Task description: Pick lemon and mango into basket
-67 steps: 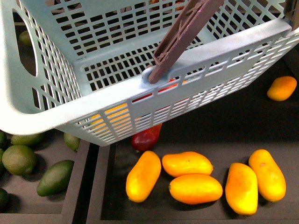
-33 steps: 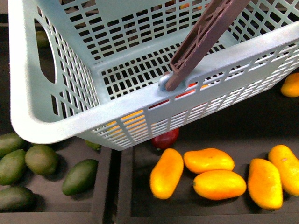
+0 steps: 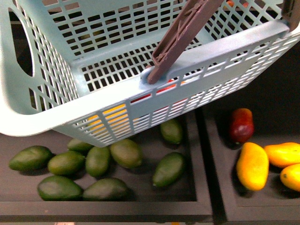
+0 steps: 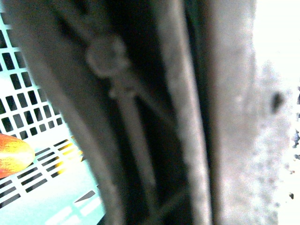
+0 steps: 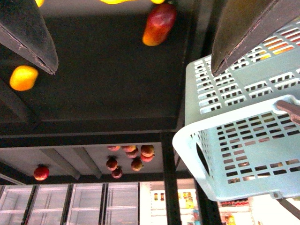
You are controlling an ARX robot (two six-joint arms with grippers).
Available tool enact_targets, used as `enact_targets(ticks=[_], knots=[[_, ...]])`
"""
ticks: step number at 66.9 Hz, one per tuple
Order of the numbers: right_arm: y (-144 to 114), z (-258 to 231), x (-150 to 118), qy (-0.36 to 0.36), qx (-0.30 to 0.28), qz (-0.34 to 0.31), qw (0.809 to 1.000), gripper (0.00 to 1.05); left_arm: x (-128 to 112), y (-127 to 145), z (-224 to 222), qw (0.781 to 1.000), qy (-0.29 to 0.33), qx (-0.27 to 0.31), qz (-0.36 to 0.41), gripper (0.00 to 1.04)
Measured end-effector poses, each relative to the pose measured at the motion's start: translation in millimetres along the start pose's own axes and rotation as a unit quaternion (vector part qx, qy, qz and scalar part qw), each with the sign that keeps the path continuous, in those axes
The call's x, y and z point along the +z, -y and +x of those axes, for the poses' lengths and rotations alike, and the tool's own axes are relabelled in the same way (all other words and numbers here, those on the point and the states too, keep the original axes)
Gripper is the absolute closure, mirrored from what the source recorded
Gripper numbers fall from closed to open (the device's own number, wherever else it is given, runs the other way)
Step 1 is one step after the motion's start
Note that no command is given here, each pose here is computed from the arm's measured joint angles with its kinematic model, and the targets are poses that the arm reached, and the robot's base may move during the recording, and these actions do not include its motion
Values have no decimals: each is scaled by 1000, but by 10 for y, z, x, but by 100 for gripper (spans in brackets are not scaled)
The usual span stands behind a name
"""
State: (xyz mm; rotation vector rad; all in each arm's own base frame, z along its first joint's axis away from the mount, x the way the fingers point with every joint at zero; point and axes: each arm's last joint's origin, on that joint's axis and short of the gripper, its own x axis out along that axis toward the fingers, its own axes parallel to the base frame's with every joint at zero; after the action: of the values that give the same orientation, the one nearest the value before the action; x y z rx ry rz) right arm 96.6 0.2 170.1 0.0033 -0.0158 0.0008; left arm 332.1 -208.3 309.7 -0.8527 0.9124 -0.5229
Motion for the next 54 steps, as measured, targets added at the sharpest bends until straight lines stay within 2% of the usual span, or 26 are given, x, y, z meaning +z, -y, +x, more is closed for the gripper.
enact_targets(ticks=[54], knots=[[0, 0, -4, -1, 3, 0, 1000, 9, 30, -19, -13, 1000, 0, -1, -6, 90]])
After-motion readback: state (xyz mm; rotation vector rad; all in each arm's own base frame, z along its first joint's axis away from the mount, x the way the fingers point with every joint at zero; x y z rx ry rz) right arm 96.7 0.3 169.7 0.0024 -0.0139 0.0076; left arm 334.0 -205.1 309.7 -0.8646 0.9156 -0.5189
